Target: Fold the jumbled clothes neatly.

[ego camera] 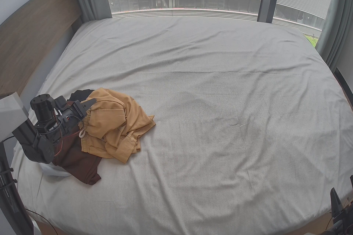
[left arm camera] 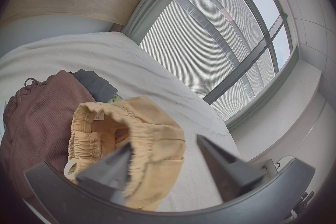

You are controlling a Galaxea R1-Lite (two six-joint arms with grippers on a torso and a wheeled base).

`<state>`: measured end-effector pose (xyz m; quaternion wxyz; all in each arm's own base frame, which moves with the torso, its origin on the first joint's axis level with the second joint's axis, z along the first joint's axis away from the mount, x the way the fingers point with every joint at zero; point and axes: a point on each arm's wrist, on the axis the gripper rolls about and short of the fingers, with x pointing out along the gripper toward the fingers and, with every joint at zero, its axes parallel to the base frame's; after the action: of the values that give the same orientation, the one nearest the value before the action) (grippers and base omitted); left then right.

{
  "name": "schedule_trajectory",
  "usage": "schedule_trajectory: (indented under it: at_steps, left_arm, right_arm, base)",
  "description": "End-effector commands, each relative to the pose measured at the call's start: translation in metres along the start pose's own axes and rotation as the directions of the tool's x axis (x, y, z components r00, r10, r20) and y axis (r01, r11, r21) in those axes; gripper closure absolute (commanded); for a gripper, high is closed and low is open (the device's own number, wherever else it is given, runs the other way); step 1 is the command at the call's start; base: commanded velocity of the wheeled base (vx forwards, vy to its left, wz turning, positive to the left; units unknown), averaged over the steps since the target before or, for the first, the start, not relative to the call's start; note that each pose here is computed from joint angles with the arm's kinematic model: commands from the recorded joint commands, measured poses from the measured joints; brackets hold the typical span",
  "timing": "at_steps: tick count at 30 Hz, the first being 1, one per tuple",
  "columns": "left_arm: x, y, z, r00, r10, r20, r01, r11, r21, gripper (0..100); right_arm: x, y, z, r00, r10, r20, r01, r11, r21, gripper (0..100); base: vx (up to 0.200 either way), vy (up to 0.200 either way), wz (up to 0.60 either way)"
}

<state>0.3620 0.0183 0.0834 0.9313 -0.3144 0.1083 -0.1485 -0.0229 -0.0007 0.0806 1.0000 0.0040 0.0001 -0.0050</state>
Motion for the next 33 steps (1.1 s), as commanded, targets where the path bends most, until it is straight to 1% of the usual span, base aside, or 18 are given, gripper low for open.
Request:
schedule_trajectory:
  at_steps: [1,6,13,14,18,23,25,28,29,30,32,33]
  left_arm:
    - [0.001,-0.002,-0.007,1.000,-0.004,-0.018,0.004,1.000,-0.002,0]
    - [0.005,-0.005,-0.017,0.999,-0.011,-0.047,0.011,1.000,-0.003,0]
    - [0.011,0.005,-0.025,0.999,0.000,-0.047,0.000,1.000,0.004,0]
    - [0.012,0.007,-0.026,0.999,0.000,-0.044,0.000,1.000,0.005,100]
    - [0.013,0.011,-0.028,0.999,-0.002,-0.033,0.002,1.000,0.008,100]
    - [0.010,0.006,-0.026,0.999,-0.022,-0.027,0.022,1.000,0.014,100]
    - [0.008,-0.001,-0.022,0.999,-0.035,-0.019,0.035,0.999,0.019,100]
    - [0.002,-0.017,-0.017,0.998,-0.068,-0.010,0.068,0.997,0.027,100]
    - [0.002,-0.017,-0.017,0.998,-0.068,-0.010,0.068,0.997,0.027,100]
    - [-0.002,-0.024,-0.015,0.997,-0.081,-0.005,0.082,0.996,0.033,100]
    - [-0.005,-0.029,-0.014,0.996,-0.090,-0.004,0.090,0.995,0.033,100]
    - [-0.008,-0.036,-0.012,0.995,-0.102,0.000,0.102,0.994,0.035,100]
  right_arm:
    - [0.000,0.000,-0.005,1.000,0.001,-0.001,-0.001,1.000,0.000,0]
    - [0.000,0.000,-0.005,1.000,0.002,-0.001,-0.002,1.000,0.000,0]
    - [0.000,0.000,-0.005,1.000,0.002,0.000,-0.002,1.000,0.001,0]
    - [0.000,0.000,-0.005,1.000,0.002,-0.001,-0.002,1.000,0.001,0]
    - [0.000,0.000,-0.005,1.000,0.002,-0.001,-0.002,1.000,0.000,0]
    - [0.000,0.000,-0.005,1.000,0.002,-0.001,-0.002,1.000,0.000,0]
    - [0.000,0.000,-0.005,1.000,0.001,-0.001,-0.001,1.000,0.000,0]
    - [0.000,0.000,-0.005,1.000,0.001,-0.001,-0.001,1.000,0.000,0]
    - [0.000,0.000,-0.005,1.000,0.001,-0.001,-0.001,1.000,0.000,0]
    - [0.000,0.000,-0.005,1.000,0.001,-0.001,-0.001,1.000,0.000,0]
    - [0.000,0.000,-0.005,1.000,0.001,-0.001,-0.001,1.000,0.000,0]
    - [0.000,0.000,-0.005,1.000,0.001,-0.001,-0.001,1.000,0.000,0]
  base:
    - [0.000,0.000,0.00]
    - [0.000,0.000,0.00]
    - [0.000,0.000,0.00]
    - [0.000,0.000,0.00]
    - [0.000,0.000,0.00]
    - [0.000,0.000,0.00]
    - [0.000,0.000,0.00]
    - [0.000,0.000,0.00]
    - [0.000,0.000,0.00]
    - [0.000,0.000,0.00]
    - [0.000,0.000,0.00]
    - [0.000,0.000,0.00]
